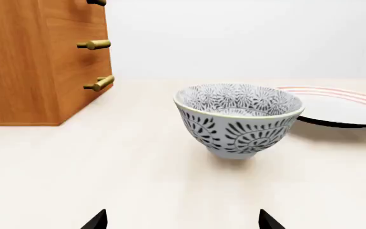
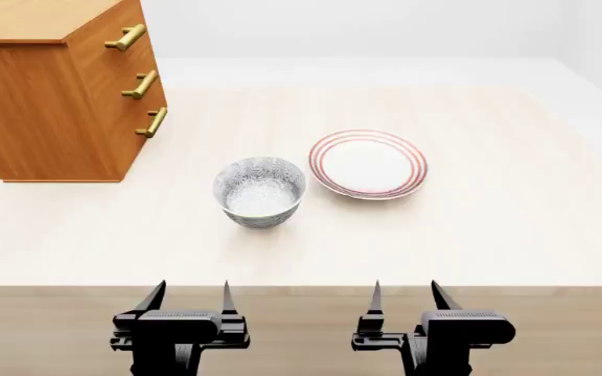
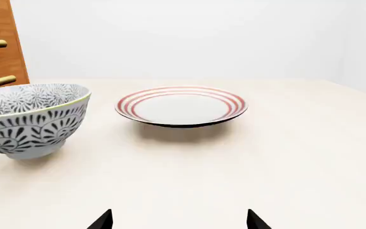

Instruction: Open the bottom drawer of the cabinet.

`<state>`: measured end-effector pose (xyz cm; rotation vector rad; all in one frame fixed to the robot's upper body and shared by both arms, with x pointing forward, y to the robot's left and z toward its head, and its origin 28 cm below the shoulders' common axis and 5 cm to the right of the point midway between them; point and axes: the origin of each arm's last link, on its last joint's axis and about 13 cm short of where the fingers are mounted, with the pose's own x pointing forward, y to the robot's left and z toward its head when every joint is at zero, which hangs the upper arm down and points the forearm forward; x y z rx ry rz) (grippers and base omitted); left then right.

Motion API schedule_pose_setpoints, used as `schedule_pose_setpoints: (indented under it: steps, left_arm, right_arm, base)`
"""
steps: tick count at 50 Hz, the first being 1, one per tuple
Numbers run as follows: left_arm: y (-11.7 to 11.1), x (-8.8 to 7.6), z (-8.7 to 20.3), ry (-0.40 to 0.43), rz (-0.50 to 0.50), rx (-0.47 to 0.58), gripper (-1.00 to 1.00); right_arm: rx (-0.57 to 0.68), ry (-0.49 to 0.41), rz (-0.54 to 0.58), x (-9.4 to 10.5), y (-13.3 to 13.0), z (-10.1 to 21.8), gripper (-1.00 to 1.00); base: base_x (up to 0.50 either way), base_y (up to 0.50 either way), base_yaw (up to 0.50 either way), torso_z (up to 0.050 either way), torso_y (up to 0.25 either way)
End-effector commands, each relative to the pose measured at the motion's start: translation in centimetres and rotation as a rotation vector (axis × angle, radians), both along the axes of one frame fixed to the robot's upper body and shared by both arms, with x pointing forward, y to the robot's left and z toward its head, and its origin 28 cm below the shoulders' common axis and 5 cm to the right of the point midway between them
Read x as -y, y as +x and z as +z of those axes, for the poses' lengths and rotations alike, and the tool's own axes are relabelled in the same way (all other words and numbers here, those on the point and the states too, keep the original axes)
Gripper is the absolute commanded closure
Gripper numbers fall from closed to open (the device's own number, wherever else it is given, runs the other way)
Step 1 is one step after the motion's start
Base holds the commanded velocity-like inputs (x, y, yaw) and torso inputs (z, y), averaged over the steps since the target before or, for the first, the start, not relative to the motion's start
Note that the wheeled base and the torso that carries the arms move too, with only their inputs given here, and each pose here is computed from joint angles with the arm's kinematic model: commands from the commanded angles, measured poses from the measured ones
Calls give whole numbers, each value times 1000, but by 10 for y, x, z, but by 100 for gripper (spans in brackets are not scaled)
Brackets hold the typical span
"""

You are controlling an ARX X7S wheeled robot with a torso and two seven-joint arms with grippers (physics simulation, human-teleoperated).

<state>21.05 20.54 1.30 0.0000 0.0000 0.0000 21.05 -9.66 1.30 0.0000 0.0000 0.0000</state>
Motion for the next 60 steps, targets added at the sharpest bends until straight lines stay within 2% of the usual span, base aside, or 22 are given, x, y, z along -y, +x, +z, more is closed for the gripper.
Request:
schedule_pose_setpoints:
  steps: [1,6,9,11,24,26,27,33,35,37,40,42,53,55,58,60]
  left_arm:
    - [0,0,-1,15,-2,3,-100]
    - [2,-1,-3,15,12,-1,-100]
    - [1,-1,-5,21,11,-2,-100]
    - [1,-1,-5,23,12,-1,-100]
    - [1,-1,-10,34,13,-9,-100]
    - [1,-1,-9,33,13,-9,-100]
    - [1,-1,-9,33,15,-9,-100]
    - [1,-1,-9,33,16,-10,-100]
    - [1,-1,-9,32,17,-11,-100]
    - [1,-1,-9,31,16,-11,-100]
    - [1,-1,-9,30,16,-11,-100]
    - [2,-2,-8,29,18,-11,-100]
    - [3,-2,-7,25,15,-17,-100]
    - [5,-2,-2,36,12,-32,-100]
    - [15,-3,25,55,-1,-26,-100]
    - [22,-5,60,35,-1,18,-100]
  right_arm:
    - [13,-26,9,-2,-2,1,-100]
    - [17,29,22,-1,-3,1,-100]
    - [25,-13,3,-1,-3,0,-100]
    - [27,6,-29,0,-2,-1,-100]
    - [16,-21,-25,-3,-4,-3,-100]
    - [8,2,-19,-3,-3,-3,-100]
    - [14,23,-23,-2,-3,-2,-100]
    - [33,19,-46,-2,-4,1,-100]
    - [44,19,-7,-2,-5,2,-100]
    - [24,63,-4,-1,-4,3,-100]
    - [27,10,-61,-1,-3,2,-100]
    - [22,29,-42,0,-3,3,-100]
    - [30,8,-31,-2,-2,9,-100]
    - [19,12,-31,-1,0,19,-100]
    - [12,-22,-37,3,6,50,-100]
    - [27,-44,-21,5,8,75,-100]
  base:
    - [0,0,0,0,0]
    - [0,0,0,0,0]
    - [0,0,0,0,0]
    - [0,232,0,0,0]
    - [0,500,0,0,0]
    - [0,439,0,0,0]
    - [0,0,0,0,0]
    - [0,0,0,0,0]
    - [0,0,0,0,0]
    - [0,-264,0,0,0]
    - [0,-206,0,0,0]
    - [0,0,0,0,0]
    - [0,0,0,0,0]
    - [0,0,0,0,0]
    - [0,0,0,0,0]
    - [0,0,0,0,0]
